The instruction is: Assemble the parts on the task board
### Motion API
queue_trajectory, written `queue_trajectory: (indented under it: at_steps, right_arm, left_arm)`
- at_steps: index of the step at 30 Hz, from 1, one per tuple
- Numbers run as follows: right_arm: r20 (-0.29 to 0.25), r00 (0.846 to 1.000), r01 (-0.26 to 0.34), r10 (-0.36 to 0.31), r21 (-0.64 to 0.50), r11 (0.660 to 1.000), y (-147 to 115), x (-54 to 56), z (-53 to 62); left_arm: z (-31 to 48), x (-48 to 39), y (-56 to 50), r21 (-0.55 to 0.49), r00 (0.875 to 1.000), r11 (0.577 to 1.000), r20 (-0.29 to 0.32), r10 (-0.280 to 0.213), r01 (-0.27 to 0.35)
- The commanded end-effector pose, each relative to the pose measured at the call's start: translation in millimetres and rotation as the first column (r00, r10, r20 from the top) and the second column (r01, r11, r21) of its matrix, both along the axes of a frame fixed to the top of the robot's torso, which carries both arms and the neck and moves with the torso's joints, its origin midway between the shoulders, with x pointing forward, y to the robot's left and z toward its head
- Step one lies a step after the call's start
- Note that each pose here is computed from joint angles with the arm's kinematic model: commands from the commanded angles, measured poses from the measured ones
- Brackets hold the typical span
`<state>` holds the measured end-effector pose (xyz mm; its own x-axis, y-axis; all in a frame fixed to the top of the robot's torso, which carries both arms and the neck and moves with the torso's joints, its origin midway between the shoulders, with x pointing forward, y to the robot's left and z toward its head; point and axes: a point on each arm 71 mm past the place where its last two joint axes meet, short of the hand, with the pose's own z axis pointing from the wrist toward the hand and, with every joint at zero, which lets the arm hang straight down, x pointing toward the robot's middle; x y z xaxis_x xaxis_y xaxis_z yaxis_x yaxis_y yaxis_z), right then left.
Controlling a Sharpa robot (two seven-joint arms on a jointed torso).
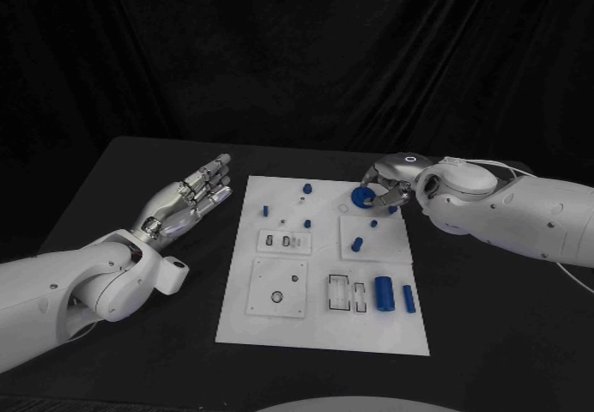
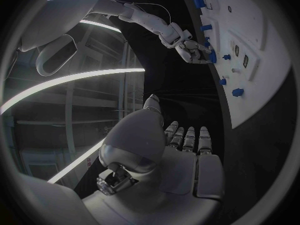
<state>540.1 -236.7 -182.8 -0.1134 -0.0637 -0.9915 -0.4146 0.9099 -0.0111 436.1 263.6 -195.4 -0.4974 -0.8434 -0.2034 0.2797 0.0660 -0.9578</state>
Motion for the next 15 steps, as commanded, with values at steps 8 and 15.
queue_trajectory:
  at_steps: [8,15]
  right_arm:
    - [-0.035,0.999,0.030,-0.031,-0.045,0.999,-2.5,0.0,-10.0]
    - [-0.031,0.999,0.017,-0.018,-0.040,0.999,-1.1,-1.0,-10.5]
  left_arm:
    - [12.1,-3.9,-1.8,-0.093,0.989,0.994,0.138,-0.045,0.059]
    - [11.7,-3.6,-2.6,-0.095,0.990,0.993,0.135,-0.051,0.064]
